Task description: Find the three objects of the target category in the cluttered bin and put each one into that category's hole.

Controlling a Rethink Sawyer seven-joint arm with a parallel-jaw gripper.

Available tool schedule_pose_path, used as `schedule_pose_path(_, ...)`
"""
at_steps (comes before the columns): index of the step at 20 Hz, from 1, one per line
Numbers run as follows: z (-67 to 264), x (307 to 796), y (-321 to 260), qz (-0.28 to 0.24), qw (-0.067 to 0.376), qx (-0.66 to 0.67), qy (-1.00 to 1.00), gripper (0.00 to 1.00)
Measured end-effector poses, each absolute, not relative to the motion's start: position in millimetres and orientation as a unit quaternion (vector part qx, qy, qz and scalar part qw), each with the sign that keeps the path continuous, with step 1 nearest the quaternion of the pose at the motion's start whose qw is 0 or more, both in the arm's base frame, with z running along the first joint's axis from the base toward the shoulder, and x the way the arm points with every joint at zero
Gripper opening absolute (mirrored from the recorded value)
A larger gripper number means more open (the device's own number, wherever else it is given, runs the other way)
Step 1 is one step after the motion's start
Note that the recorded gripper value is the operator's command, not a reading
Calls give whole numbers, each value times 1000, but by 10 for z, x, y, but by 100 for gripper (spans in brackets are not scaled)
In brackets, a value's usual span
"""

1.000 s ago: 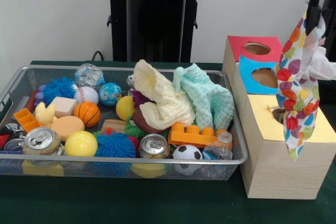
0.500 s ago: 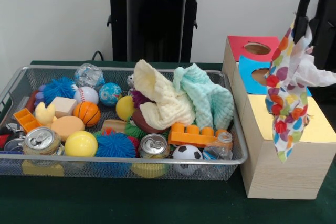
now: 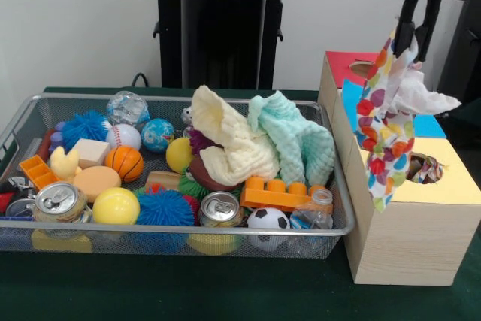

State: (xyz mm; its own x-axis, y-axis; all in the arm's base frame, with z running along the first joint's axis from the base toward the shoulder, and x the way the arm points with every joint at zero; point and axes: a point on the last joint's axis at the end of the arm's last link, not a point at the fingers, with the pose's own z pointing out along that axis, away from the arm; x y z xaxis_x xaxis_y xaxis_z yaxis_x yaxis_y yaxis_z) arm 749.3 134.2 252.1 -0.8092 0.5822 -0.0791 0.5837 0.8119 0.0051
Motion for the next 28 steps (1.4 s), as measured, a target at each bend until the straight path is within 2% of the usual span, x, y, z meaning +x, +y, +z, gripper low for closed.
schedule_pose_path(13,2657,7152,1449,-21,29,302,953,0)
schedule_pose_path(22,2734,7013,1962,-22,35,271,962,0)
schedule_pose_path(28,2653,6953,2237,-12,24,261,965,0)
